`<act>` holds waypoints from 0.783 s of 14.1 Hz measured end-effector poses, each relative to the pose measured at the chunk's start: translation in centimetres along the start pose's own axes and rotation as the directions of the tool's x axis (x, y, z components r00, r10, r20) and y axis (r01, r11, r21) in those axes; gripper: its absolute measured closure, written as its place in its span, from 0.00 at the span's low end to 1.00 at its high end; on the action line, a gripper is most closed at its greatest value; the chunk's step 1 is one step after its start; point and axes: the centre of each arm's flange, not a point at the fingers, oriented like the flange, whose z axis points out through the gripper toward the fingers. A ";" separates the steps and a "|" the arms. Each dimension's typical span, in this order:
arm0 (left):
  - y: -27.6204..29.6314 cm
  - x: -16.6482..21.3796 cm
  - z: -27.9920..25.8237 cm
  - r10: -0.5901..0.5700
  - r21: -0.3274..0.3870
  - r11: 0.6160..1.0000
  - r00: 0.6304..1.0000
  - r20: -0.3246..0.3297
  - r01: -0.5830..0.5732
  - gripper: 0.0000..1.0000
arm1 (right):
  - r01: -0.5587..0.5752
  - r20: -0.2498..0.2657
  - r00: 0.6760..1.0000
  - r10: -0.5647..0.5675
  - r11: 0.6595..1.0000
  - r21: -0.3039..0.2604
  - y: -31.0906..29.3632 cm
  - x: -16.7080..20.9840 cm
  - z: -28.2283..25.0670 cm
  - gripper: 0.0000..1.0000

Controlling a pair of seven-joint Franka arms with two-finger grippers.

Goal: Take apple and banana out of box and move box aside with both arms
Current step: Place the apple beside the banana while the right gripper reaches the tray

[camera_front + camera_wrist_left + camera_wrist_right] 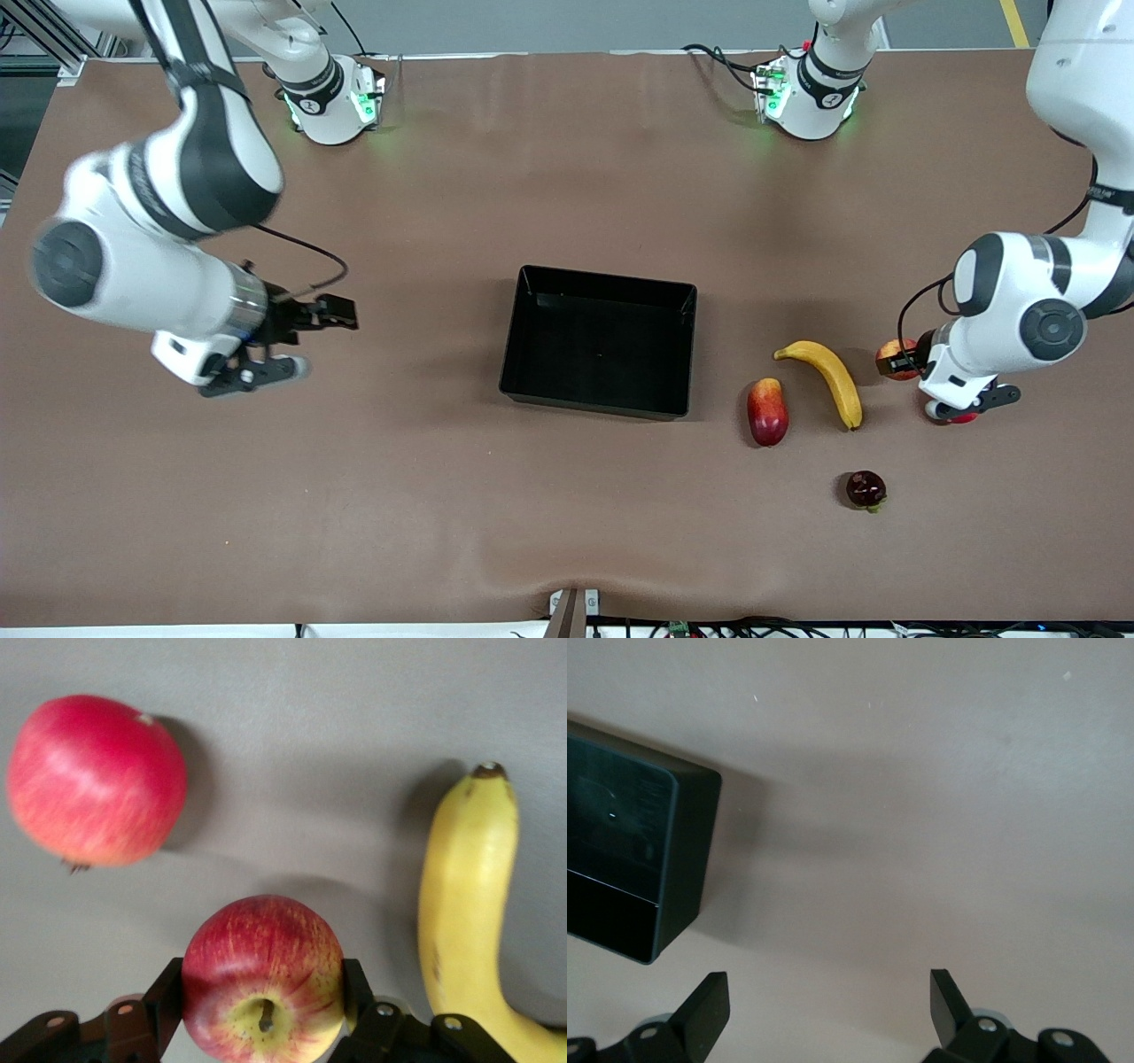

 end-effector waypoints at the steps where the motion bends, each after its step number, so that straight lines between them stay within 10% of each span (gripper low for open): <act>1: -0.2 0.3 1.2 0.014 -0.007 1.000 1.000 -0.007 -0.014 0.26 | 0.006 0.020 1.000 -0.006 1.000 -0.002 -0.6 0.4 1.5 0.00; 5: -1.6 1.0 1.8 0.049 -0.030 0.998 0.998 -0.032 -0.050 0.26 | -0.066 -0.030 0.997 0.065 0.998 -0.022 -10.2 1.7 7.0 0.00; 8: -1.7 1.5 0.6 0.048 -0.033 0.998 0.997 -0.064 -0.050 0.02 | -0.156 -0.057 0.986 0.154 0.987 -0.031 -18.4 1.1 12.5 0.00; 11: -0.4 1.7 -6.4 0.068 -0.008 0.998 0.992 -0.111 -0.069 0.00 | -0.210 -0.061 0.976 0.207 0.977 -0.046 -22.6 0.5 17.3 0.00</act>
